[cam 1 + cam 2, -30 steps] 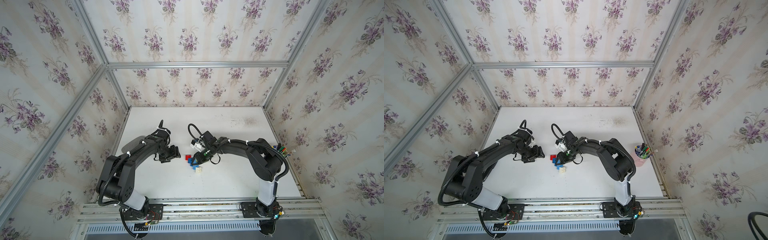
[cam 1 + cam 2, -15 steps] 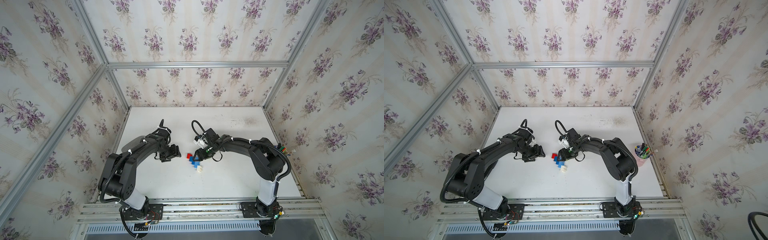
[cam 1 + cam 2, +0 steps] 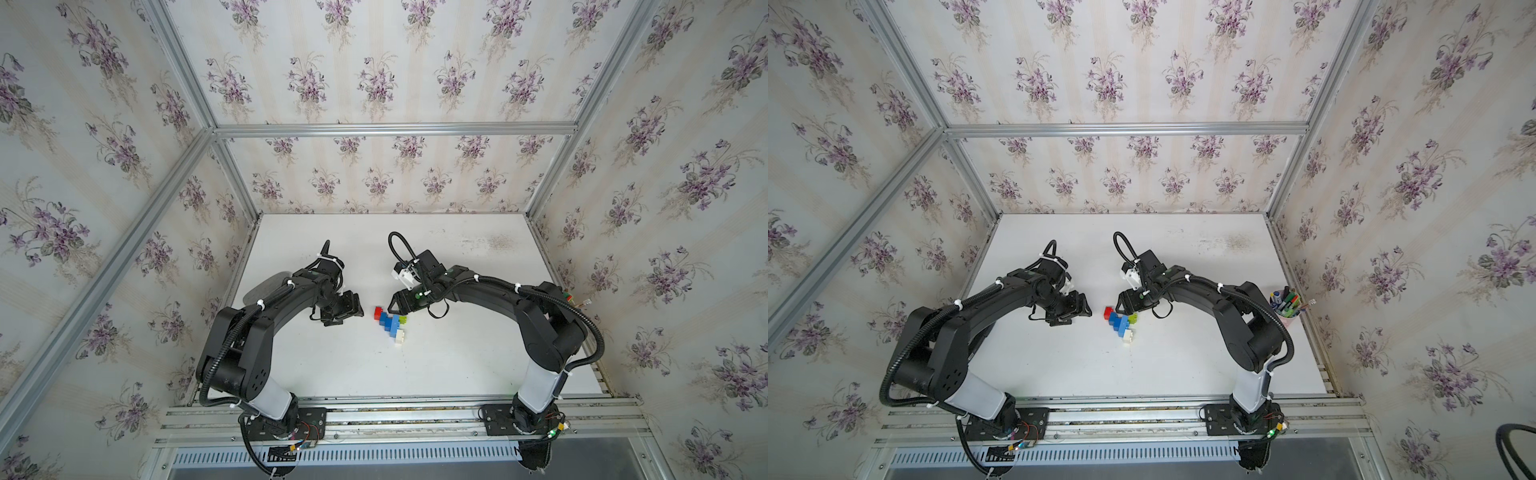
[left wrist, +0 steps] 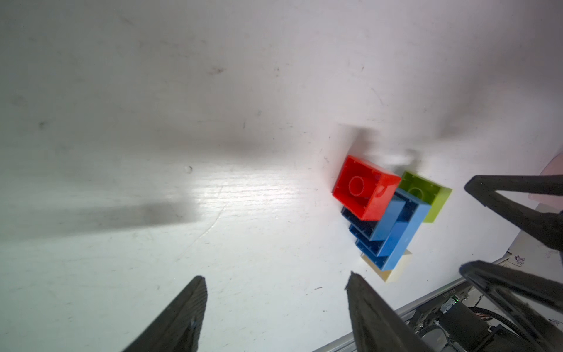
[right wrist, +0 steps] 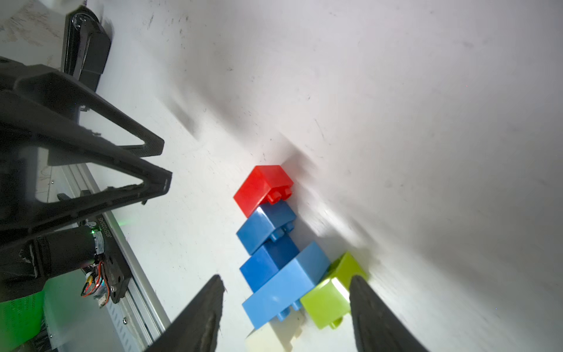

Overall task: Assemble the letter y with lego
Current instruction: Place the lego brick at the center of the board, then adjust the lego brick at the center of the board.

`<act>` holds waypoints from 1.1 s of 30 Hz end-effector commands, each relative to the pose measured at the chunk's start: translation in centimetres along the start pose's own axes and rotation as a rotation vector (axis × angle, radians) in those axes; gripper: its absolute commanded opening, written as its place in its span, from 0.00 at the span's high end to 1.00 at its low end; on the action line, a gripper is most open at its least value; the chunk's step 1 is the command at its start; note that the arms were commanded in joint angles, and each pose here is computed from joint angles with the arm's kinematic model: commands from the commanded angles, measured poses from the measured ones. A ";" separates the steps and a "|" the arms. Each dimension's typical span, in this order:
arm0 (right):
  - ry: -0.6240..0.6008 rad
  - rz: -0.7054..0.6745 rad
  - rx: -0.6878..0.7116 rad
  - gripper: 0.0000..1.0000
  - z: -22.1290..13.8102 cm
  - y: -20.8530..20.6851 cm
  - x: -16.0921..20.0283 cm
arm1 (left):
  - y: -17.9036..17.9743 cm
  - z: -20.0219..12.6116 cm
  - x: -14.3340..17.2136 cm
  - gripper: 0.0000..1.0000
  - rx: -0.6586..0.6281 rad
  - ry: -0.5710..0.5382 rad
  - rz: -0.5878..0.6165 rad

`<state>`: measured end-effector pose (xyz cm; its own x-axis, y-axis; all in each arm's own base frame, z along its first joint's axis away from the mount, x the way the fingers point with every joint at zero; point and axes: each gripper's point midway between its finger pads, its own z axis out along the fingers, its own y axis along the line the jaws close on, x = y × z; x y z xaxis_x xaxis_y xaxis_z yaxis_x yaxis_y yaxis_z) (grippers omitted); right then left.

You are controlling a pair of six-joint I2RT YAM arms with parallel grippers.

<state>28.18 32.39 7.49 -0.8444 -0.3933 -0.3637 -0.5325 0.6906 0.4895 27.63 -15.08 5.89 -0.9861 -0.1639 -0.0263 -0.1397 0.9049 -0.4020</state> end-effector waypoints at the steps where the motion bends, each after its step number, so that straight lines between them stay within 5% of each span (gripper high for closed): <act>1: -0.016 0.029 0.033 0.33 -0.7 -0.3 0.2 | -0.2 0.0 0.4 0.26 0.011 0.012 0.009; 17: 0.028 0.040 0.231 0.34 0.0 1.6 7.3 | -0.4 0.3 1.3 0.26 0.018 0.037 0.023; 33: 0.034 0.048 0.355 0.34 2.0 -0.1 7.5 | -0.4 0.3 1.4 0.26 0.017 0.036 0.025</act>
<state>21.38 30.87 3.14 -0.8696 -0.3892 -0.3038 -0.4628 0.8568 0.2273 26.60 -15.78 5.71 -0.9902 -0.1394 -0.0047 -0.1248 0.9004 -0.4168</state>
